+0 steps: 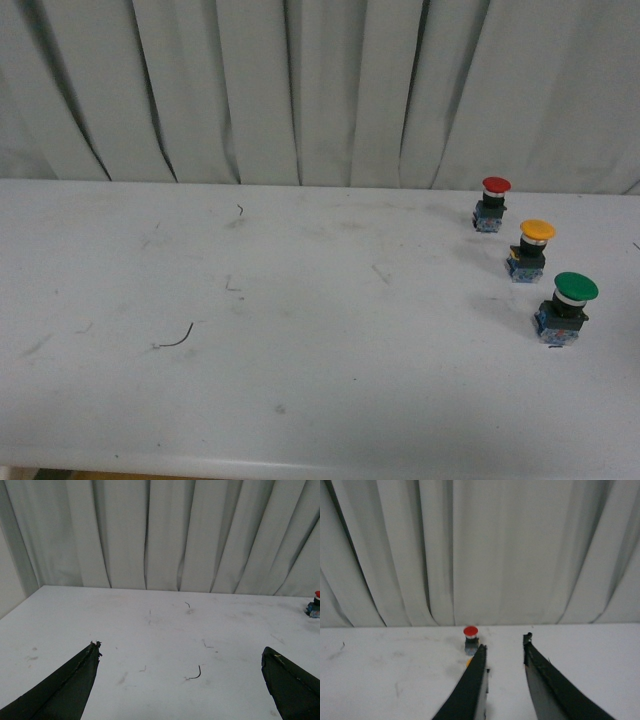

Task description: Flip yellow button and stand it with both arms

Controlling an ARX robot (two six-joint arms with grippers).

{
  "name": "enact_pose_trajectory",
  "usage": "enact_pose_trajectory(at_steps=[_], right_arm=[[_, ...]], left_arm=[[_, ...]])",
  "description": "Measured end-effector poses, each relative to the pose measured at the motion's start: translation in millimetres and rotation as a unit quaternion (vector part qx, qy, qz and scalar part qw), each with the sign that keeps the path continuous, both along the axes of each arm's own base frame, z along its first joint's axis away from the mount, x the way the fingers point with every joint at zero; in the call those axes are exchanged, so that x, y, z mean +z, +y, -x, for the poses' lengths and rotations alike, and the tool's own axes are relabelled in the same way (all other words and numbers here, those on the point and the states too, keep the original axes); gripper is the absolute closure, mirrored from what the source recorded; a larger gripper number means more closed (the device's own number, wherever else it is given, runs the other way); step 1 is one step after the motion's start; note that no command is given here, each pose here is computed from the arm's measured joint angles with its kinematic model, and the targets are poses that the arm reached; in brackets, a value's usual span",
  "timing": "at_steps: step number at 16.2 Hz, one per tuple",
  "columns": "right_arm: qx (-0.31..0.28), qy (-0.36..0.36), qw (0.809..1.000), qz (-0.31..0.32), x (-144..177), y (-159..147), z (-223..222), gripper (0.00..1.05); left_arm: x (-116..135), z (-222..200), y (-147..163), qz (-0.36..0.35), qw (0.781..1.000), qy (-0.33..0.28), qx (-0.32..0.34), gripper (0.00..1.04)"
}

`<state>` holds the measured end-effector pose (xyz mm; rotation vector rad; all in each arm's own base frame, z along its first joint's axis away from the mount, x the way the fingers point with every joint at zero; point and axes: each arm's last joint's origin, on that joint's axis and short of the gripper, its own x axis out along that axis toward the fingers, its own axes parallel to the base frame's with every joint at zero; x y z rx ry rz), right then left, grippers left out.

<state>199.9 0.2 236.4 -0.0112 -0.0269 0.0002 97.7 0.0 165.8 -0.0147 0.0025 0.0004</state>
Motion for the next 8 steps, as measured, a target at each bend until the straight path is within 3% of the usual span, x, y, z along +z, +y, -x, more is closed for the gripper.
enact_pose_trajectory(at_steps=[8], right_arm=[[-0.001, 0.014, 1.000, -0.002, -29, 0, 25, 1.03]], left_arm=[[0, 0, 0, 0.000, 1.000, 0.000, 0.000, 0.07]])
